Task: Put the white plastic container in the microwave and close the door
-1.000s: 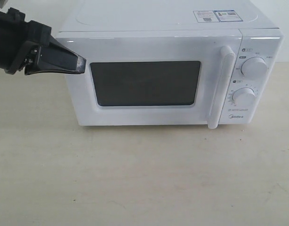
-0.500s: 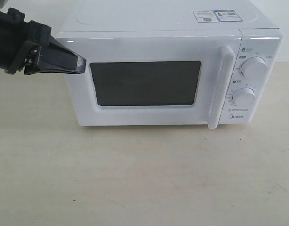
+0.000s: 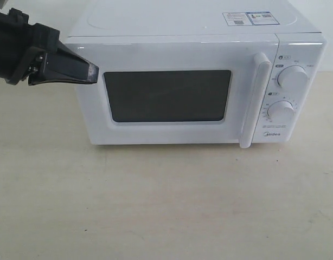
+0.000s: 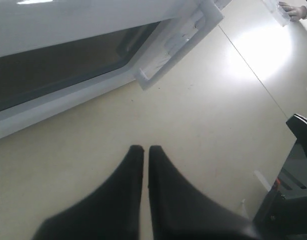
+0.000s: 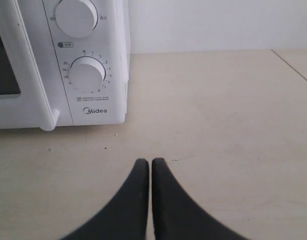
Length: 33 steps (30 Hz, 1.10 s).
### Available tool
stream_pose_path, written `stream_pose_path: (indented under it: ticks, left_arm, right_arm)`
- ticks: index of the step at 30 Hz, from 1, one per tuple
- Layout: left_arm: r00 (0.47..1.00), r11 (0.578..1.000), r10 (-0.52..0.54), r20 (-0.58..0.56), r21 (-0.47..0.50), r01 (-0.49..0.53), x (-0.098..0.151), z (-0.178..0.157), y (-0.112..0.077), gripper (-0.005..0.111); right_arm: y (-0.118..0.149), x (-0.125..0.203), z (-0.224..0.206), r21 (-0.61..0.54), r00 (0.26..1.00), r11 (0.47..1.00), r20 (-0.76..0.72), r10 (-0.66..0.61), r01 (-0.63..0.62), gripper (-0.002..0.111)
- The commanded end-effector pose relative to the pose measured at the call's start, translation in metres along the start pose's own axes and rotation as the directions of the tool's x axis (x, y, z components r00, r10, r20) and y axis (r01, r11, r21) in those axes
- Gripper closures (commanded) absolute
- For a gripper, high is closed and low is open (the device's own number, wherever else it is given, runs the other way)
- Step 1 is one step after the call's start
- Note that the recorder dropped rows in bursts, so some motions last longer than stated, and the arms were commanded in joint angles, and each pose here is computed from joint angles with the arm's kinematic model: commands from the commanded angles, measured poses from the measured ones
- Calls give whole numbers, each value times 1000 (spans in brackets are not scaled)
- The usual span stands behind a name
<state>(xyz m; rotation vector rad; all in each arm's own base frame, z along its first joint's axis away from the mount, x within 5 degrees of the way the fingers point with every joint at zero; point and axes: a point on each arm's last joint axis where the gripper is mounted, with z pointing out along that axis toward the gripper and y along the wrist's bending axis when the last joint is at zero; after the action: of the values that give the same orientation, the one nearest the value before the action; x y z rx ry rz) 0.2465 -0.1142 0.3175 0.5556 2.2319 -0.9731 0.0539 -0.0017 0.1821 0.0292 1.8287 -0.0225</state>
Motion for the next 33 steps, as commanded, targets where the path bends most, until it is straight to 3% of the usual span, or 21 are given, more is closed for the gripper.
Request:
stream_pose_path:
  ticks: [1,20,22,25,26,28,33]
  left_arm:
    - [1000,1000,9,14,0,-9,-2,-1,-2,102]
    - [1000,1000,9,16,-3,-9,-2,-1,-2,102]
    - [996,996,81,33,-47,-80,-4,-1,2,102]
    - [938,929,339,74,-184,-321,-13,-5,10,102]
    - [900,885,427,87,-244,-396,-17,-9,10,102]
    - [857,826,497,136,-375,-420,-25,-22,10,102]
    - [797,747,549,253,-575,-332,-25,-59,1,102]
  right_arm:
    - [0,0,0,7,1000,1000,6,2,-2,108]
    - [0,0,0,7,1000,1000,4,2,-2,108]
    - [0,0,0,7,1000,1000,4,2,-2,108]
    - [0,0,0,7,1000,1000,4,2,-2,108]
    - [0,0,0,7,1000,1000,4,2,-2,108]
    - [0,0,0,7,1000,1000,4,2,-2,108]
    - [0,0,0,7,1000,1000,4,2,-2,108]
